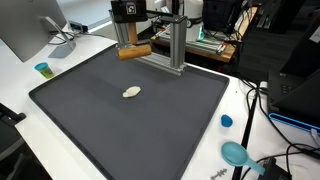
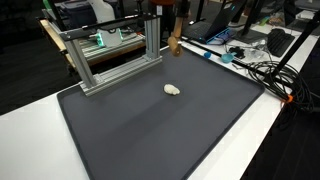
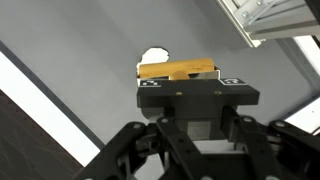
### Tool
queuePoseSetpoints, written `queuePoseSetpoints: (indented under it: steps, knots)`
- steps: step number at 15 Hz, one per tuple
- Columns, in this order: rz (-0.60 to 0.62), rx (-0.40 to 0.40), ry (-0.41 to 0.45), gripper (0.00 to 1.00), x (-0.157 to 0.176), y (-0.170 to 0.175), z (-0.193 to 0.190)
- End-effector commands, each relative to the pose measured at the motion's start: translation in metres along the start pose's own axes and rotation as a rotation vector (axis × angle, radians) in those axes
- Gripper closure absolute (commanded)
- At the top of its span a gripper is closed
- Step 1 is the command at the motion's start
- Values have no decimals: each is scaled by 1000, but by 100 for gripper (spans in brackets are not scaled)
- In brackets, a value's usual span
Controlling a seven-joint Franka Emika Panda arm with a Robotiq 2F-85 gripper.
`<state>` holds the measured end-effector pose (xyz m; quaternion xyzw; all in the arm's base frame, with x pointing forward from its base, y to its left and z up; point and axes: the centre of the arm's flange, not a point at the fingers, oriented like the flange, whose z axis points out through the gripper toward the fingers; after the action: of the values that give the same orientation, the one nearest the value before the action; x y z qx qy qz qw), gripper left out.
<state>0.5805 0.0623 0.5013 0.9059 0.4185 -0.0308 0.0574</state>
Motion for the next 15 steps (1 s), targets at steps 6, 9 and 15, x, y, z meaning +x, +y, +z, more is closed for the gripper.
queuePoseSetpoints:
  steps: [6,9,15]
  knots:
    - [-299,-45,-68,53,12,41,71]
    - [-356,-17,-91,53,15,52,95]
    - [-337,-69,-68,78,20,20,127]
